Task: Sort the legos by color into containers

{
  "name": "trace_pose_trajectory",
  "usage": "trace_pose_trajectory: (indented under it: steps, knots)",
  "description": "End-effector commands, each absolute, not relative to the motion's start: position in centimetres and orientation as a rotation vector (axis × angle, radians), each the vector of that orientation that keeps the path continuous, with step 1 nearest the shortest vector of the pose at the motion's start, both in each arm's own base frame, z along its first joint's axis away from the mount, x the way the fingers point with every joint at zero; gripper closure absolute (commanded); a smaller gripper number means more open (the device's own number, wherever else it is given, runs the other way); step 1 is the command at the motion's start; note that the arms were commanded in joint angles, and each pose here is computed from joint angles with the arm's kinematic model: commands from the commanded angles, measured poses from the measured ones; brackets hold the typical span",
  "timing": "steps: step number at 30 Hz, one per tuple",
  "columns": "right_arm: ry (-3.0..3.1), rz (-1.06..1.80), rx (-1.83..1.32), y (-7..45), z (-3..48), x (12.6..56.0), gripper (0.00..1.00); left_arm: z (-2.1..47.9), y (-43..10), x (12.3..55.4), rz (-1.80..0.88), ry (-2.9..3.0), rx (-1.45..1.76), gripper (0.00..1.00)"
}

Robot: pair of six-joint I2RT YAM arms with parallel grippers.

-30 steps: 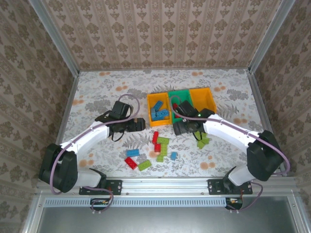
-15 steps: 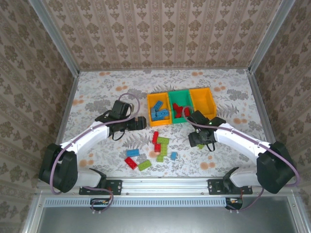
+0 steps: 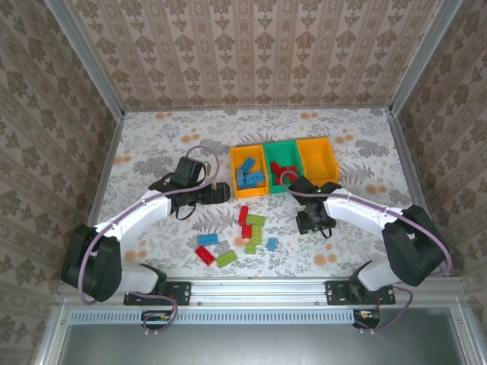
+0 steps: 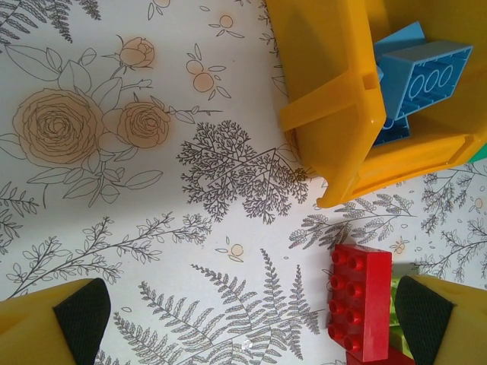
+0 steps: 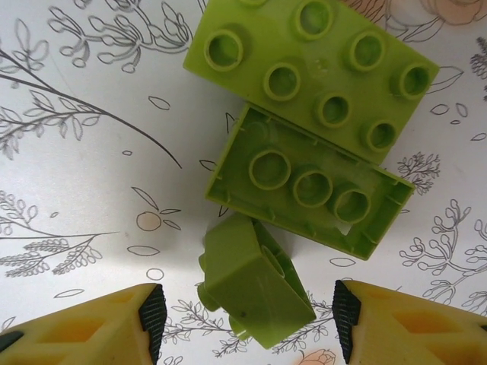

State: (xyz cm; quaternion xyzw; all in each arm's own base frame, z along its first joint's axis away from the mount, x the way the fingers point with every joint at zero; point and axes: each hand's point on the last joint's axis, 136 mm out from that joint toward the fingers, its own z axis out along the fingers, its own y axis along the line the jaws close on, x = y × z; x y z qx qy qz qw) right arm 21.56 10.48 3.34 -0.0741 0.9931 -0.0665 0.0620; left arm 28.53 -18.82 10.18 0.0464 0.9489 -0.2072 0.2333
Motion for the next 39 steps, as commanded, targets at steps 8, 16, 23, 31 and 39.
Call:
trace_pose_trajectory:
  steps: [8,16,23,31,39]
  knots:
    - [3.033,-0.266,-0.264,11.1,2.1,21.4,0.50,9.6,-18.9,28.6,-0.574,2.617,0.134,0.00]
    - [2.995,-0.205,-0.240,12.3,2.7,22.3,0.67,9.4,-18.8,28.6,-0.569,2.623,0.132,0.00]
    - [2.875,-0.059,-0.186,13.9,6.3,25.0,0.72,9.4,-18.5,28.5,-0.552,2.627,0.131,0.00]
    - [2.664,0.093,0.122,10.7,12.1,32.5,0.73,9.5,-18.6,28.5,-0.553,2.622,0.138,0.00]
    - [2.659,0.078,0.295,7.0,11.5,38.8,0.75,9.5,-18.4,28.1,-0.552,2.617,0.143,0.00]
